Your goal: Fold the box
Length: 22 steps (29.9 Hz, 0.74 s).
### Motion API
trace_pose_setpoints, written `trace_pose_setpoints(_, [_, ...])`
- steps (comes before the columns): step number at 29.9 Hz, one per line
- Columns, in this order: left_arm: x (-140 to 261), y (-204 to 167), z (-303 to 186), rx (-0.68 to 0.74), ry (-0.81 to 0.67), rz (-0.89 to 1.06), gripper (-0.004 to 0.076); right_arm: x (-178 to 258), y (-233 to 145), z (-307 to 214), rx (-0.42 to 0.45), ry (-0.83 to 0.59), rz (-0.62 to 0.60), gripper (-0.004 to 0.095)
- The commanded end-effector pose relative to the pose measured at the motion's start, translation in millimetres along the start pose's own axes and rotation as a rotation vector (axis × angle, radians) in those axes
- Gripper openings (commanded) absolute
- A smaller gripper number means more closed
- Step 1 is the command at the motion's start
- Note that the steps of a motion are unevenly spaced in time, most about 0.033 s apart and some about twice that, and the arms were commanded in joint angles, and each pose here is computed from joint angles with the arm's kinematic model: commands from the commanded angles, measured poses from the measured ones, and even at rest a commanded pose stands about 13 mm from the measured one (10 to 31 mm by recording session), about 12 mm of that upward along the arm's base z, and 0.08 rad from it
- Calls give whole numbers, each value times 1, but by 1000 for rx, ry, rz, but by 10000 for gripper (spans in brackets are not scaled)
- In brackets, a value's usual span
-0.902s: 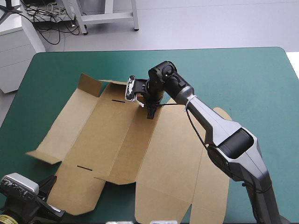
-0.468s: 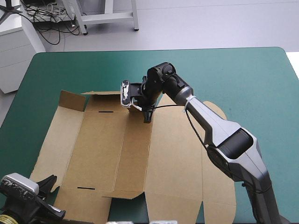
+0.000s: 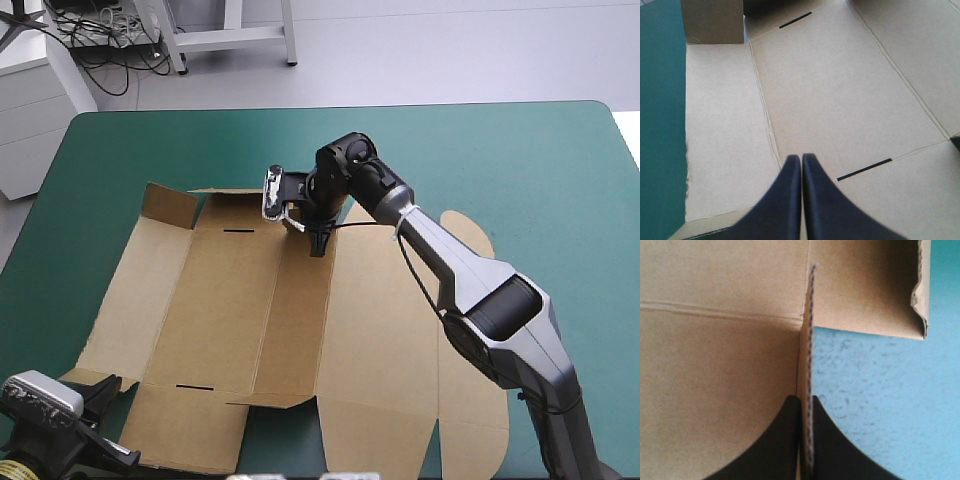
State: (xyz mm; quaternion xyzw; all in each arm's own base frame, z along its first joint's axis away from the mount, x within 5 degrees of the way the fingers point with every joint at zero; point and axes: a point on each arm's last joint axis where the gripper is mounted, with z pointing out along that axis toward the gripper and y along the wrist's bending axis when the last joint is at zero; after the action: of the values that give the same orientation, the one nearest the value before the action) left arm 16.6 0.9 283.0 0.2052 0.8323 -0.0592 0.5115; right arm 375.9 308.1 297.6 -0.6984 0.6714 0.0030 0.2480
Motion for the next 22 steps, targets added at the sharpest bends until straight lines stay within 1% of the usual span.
trace_pose_setpoints(1, [-12,1,-3,-1,-74,3,-10,-10,-13,-41,145,-110,6,-4])
trace_pose_setpoints(4, [-12,1,-3,-1,-74,3,-10,-11,-15,-42,173,-122,4,8])
trace_pose_setpoints(6, [-12,1,-3,-1,-74,3,-10,-11,-16,-42,176,-120,2,53])
trace_pose_setpoints(9, [-12,1,-3,-1,-74,3,-10,-12,-15,-42,168,-131,29,176])
trace_pose_setpoints(11, [-12,1,-3,-1,-74,3,-10,-12,-16,-42,173,-141,73,291])
trace_pose_setpoints(13, [-12,1,-3,-1,-74,3,-10,-13,-18,-43,185,-155,118,375])
trace_pose_setpoints(14, [-12,1,-3,-1,-74,3,-10,-12,-19,-43,190,-154,126,402])
trace_pose_setpoints(16, [-12,1,-3,-1,-74,3,-10,-7,-22,-43,192,-145,151,407])
trace_pose_setpoints(20, [-12,1,-3,-1,-74,3,-10,12,-29,-48,169,-89,187,377])
trace_pose_setpoints(22, [-12,1,-3,-1,-74,3,-10,23,-35,-60,180,-82,226,371])
